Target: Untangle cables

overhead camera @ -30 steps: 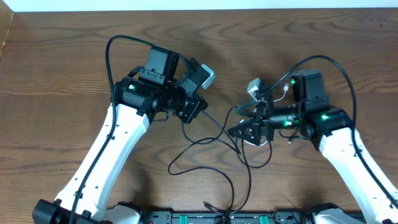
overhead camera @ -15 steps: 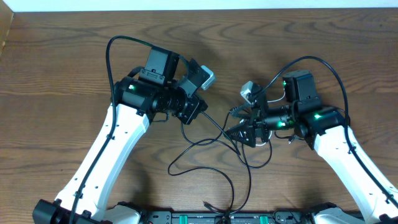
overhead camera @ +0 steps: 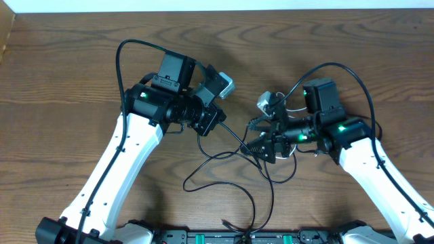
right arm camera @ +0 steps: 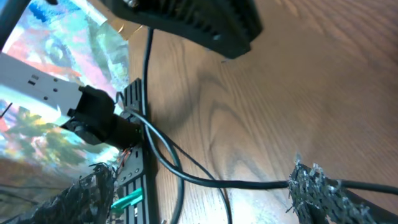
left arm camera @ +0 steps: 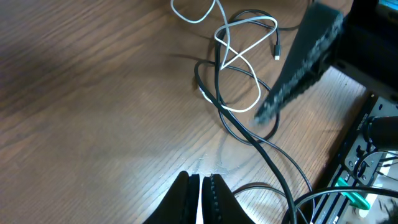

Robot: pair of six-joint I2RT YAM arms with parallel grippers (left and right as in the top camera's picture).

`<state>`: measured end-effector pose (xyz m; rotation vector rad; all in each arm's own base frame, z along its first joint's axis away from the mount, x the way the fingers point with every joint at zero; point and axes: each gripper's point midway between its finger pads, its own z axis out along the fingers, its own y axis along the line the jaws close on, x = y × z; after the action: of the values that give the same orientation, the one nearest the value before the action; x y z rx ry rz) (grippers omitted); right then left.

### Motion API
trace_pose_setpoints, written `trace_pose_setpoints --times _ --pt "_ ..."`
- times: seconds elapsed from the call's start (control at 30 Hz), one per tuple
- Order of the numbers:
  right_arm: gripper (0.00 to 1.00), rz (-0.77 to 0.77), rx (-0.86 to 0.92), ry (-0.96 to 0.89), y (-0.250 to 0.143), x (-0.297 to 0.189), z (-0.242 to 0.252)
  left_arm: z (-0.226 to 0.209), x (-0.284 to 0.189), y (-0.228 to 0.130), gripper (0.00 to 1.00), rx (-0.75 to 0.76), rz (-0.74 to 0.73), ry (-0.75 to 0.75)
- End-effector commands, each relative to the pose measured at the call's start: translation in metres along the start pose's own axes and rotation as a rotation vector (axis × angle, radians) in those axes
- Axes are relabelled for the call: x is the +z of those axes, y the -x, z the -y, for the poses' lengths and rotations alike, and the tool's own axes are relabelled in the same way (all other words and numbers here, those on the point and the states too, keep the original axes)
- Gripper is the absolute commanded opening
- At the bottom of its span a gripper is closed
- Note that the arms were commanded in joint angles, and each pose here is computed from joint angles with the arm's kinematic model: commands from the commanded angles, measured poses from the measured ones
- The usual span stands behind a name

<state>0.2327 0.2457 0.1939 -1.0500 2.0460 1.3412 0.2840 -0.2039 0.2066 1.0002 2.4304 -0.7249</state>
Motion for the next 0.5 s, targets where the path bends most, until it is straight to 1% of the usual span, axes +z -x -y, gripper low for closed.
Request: trace_pose_setpoints --times 0.0,0.47 --pt "0.87 -0.013 -0.043 0.023 0.001 0.006 -0.0076 0.0035 0.0008 0.0002 0.08 0.013 0.0 -0.018" --pt "0.87 -0.039 -0.056 0.011 -0.0027 0.0128 -0.0098 0.0035 0.0008 0.0003 0.08 0.013 0.0 -0.019"
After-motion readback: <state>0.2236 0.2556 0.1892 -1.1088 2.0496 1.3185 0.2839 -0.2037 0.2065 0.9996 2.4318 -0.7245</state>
